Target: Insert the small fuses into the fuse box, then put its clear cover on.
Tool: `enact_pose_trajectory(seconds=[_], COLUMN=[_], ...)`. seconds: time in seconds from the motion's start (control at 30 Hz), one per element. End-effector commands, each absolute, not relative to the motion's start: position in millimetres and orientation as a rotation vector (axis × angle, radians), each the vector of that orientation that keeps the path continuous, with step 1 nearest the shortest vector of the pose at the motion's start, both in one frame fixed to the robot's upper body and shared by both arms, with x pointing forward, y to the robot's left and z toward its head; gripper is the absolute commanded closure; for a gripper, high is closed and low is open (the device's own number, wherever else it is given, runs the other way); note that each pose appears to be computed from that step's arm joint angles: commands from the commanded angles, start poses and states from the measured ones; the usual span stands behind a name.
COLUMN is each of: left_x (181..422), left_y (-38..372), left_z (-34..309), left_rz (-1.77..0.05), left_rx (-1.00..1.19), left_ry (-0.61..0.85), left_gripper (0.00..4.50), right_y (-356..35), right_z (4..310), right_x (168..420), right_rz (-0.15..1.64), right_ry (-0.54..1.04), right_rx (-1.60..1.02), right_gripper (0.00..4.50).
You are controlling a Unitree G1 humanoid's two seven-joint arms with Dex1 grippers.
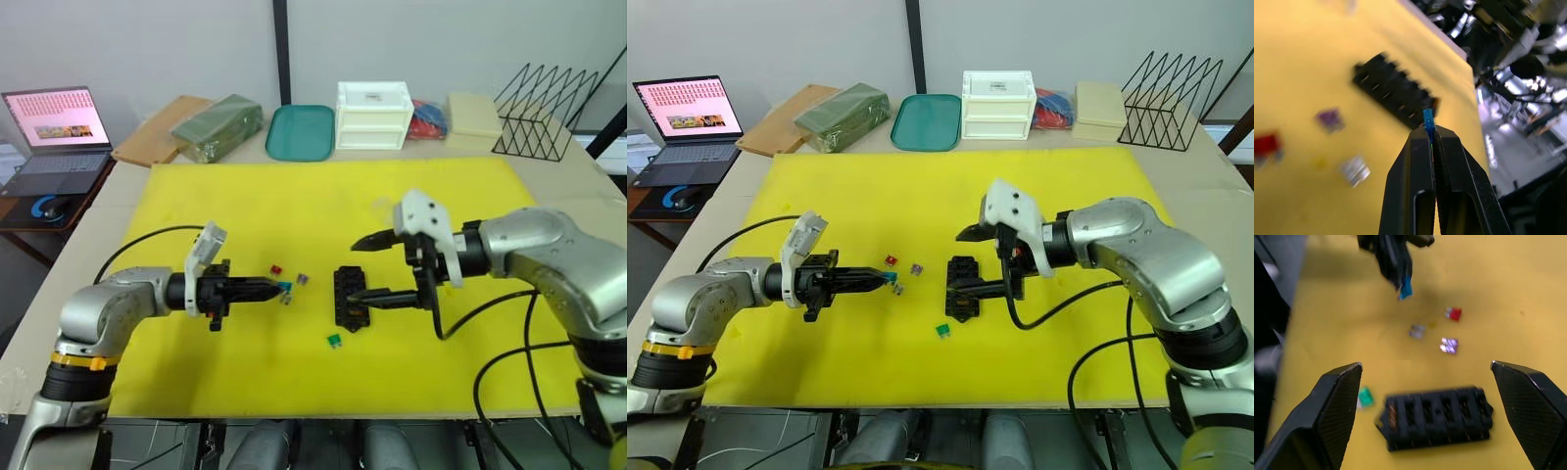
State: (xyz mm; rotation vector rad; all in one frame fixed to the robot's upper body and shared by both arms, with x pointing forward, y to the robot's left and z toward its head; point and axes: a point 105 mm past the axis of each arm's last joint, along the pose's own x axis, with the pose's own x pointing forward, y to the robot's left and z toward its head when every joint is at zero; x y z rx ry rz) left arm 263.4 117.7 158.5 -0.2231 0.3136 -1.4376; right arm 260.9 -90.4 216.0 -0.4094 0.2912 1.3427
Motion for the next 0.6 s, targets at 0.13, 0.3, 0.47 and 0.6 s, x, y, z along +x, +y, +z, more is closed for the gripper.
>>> enact_pose_trajectory(seconds=[0.13,0.3,0.47,0.6], left_x=[252.4,250.5,249.4,249.0], left_y=[91.6,84.2,78.2,77.2], left_z=[194.2,202.7,203.4,204.0], left_rz=[-1.531,-1.553,-1.565,-1.572], left_rx=[-0.072,-0.044,-0.028,-0.026], left_ry=[0.069,0.019,0.008,0.010], left_gripper=[4.48,4.50,4.50,4.50], right_y=[-77.9,-76.0,-71.0,-68.7], right_z=[232.4,235.6,236.5,235.4], right_x=[247.4,243.7,244.4,244.6], right_rz=[1.402,1.406,1.397,1.394], right_ry=[0.346,0.367,0.380,0.384], right_rx=[-0.229,-0.204,-0.184,-0.183], right_gripper=[0.00,1.00,1.66,1.66])
